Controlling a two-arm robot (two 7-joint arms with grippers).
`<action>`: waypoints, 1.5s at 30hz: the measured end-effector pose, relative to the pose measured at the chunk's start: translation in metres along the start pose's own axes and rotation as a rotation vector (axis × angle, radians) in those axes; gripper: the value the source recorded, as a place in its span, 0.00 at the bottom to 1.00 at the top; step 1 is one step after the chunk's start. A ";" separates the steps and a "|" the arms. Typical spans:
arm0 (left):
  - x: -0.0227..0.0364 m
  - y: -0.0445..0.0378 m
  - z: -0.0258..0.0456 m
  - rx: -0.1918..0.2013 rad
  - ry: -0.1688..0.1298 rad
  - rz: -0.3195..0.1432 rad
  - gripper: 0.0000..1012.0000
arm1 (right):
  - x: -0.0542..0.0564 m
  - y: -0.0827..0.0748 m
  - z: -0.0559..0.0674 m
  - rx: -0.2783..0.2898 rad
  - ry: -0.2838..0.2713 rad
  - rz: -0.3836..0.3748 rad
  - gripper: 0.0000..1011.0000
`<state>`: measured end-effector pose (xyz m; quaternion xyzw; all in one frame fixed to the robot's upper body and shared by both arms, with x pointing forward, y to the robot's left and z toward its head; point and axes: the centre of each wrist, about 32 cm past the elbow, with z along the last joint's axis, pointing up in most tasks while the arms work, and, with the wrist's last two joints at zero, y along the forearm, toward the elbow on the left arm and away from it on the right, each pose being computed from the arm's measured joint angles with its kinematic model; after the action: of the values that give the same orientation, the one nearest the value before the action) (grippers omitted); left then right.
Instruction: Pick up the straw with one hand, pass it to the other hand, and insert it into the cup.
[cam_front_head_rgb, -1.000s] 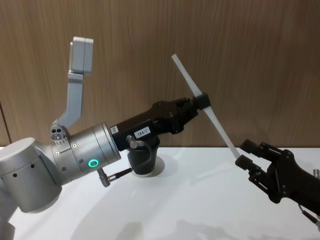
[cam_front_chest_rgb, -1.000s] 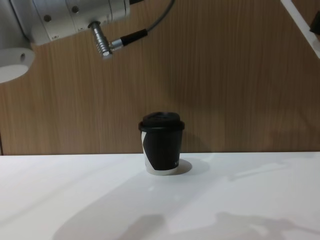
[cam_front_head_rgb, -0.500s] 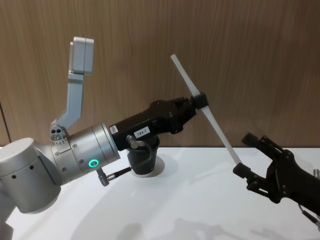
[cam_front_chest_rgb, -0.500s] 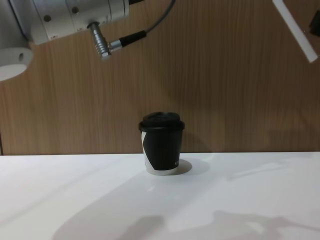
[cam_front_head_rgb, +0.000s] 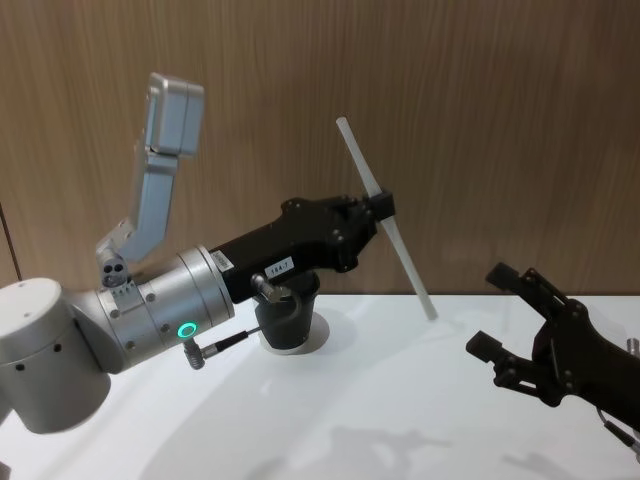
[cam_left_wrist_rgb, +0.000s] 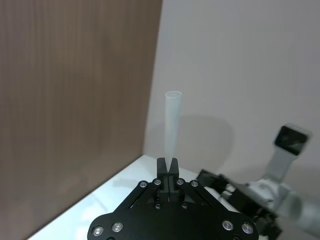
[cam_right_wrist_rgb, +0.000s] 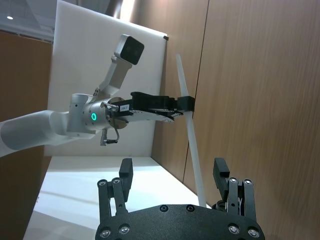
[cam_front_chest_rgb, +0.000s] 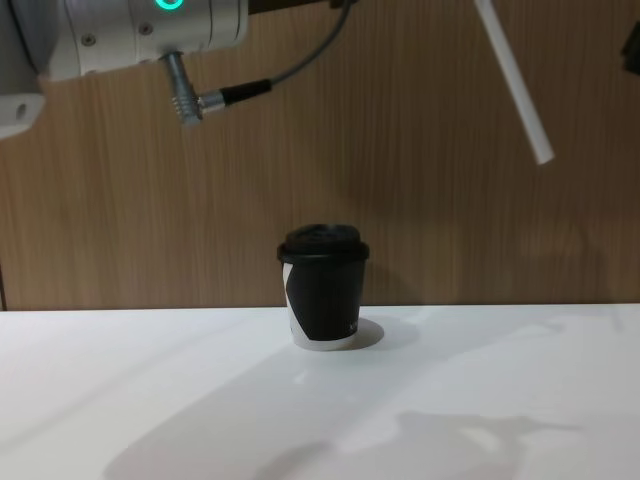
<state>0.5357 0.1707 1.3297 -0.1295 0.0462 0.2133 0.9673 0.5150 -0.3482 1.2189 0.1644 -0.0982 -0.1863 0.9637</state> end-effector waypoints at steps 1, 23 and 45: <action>-0.0006 0.0003 0.0005 0.002 -0.008 0.008 0.00 | 0.000 0.000 0.000 0.000 0.000 0.000 0.99; -0.0208 0.0029 0.0126 0.099 -0.346 0.298 0.00 | 0.000 0.000 0.000 0.000 0.000 0.000 0.99; -0.0113 0.0105 0.0240 0.168 -0.411 0.540 0.00 | 0.000 0.000 0.000 0.000 0.000 0.000 0.99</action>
<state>0.5218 0.1819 1.3521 0.0132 -0.0996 0.4785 0.8723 0.5150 -0.3482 1.2189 0.1644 -0.0982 -0.1863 0.9637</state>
